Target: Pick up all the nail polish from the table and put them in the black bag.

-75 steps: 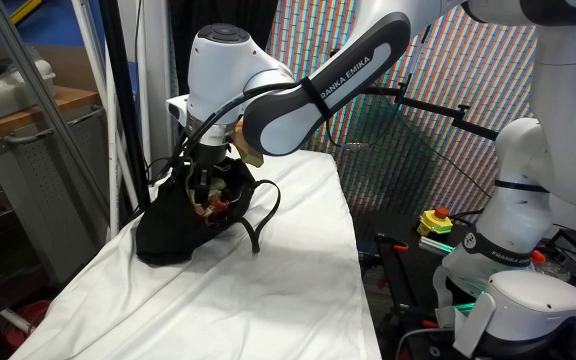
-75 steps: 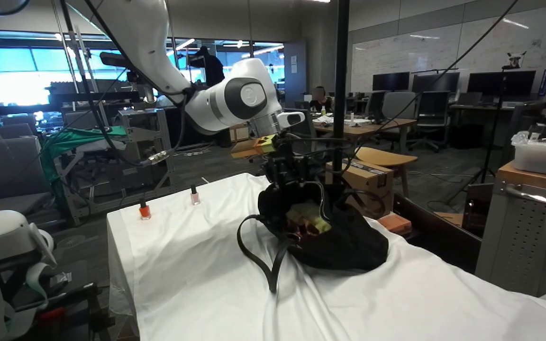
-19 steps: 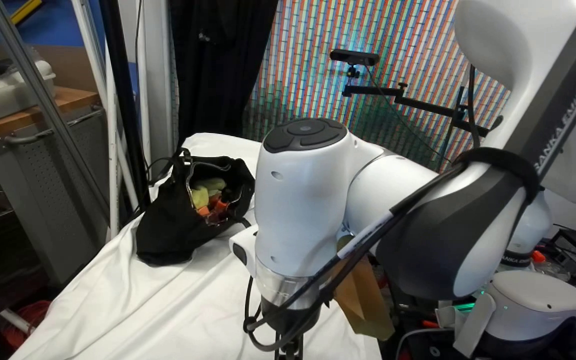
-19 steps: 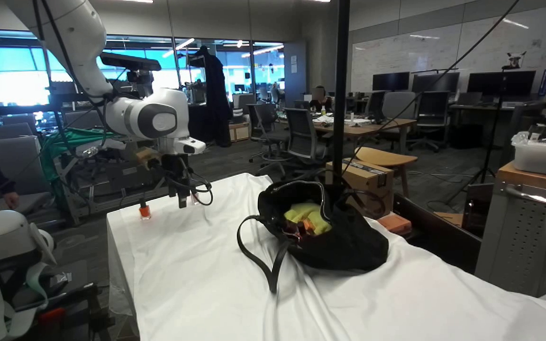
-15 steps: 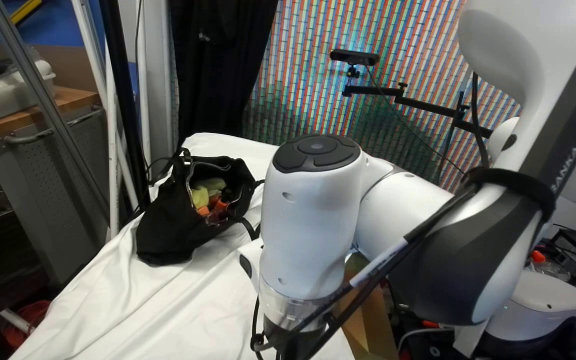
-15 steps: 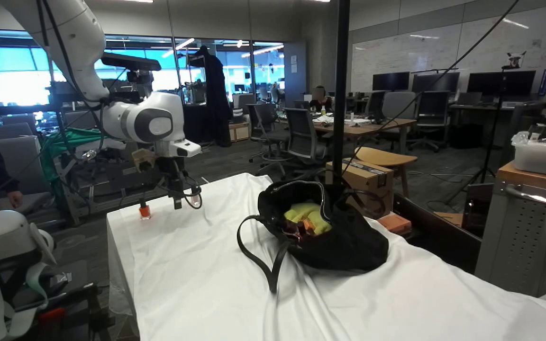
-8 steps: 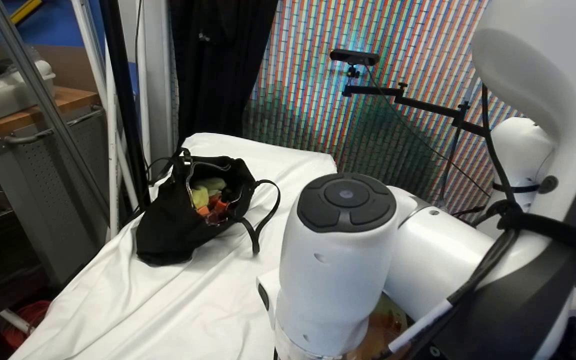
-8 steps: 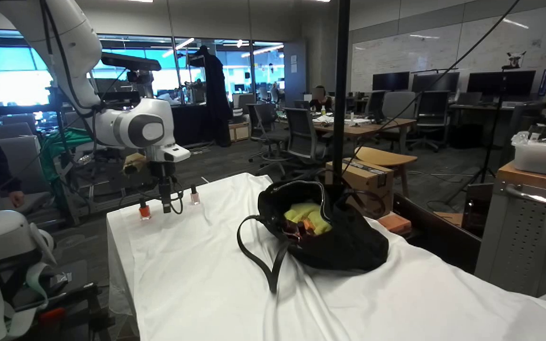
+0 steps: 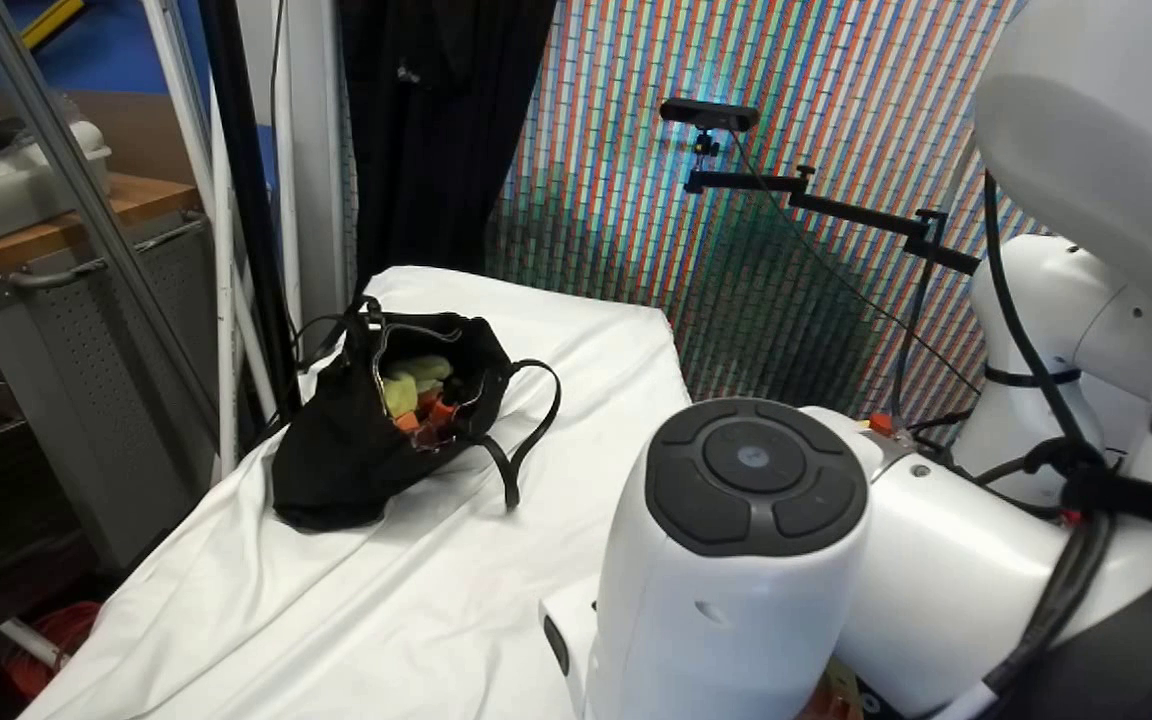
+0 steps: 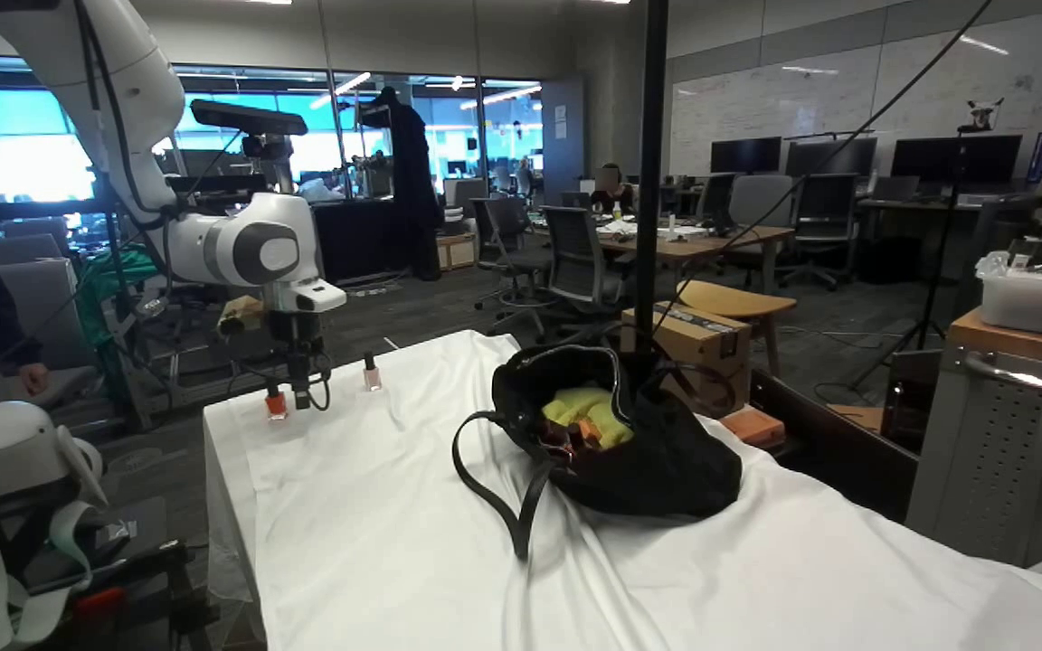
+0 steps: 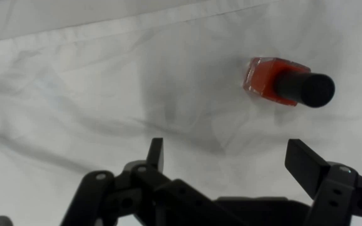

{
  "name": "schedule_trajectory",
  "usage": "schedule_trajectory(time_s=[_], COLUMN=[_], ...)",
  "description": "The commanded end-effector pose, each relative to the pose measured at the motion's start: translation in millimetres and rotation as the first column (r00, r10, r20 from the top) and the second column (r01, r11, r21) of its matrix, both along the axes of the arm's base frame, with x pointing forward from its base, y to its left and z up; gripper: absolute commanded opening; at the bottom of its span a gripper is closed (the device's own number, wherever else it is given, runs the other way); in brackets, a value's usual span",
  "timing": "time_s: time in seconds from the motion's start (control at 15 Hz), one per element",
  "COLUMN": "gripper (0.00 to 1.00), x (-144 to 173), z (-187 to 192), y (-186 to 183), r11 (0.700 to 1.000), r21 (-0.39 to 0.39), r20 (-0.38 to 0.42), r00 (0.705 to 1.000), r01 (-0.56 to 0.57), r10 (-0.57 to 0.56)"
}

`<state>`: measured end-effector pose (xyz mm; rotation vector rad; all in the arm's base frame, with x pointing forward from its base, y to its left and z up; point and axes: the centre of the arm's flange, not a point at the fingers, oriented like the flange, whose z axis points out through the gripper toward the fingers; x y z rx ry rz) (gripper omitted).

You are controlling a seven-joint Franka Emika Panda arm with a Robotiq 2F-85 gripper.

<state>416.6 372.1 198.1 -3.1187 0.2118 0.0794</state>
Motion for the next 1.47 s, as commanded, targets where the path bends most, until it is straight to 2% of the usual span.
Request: schedule_trajectory(time_s=[0.0,0.67,1.4], gripper=[1.0,1.0,1.0], x=[-6,-18,-20], z=[0,-4,-10], y=[13,38,57], r11=[1.0,0.999,1.0], r21=[0.007,0.023,0.005], r20=[0.021,0.027,0.028], r00=[1.0,0.999,1.0], r01=[-0.007,-0.029,0.004], r10=[0.007,0.028,-0.004])
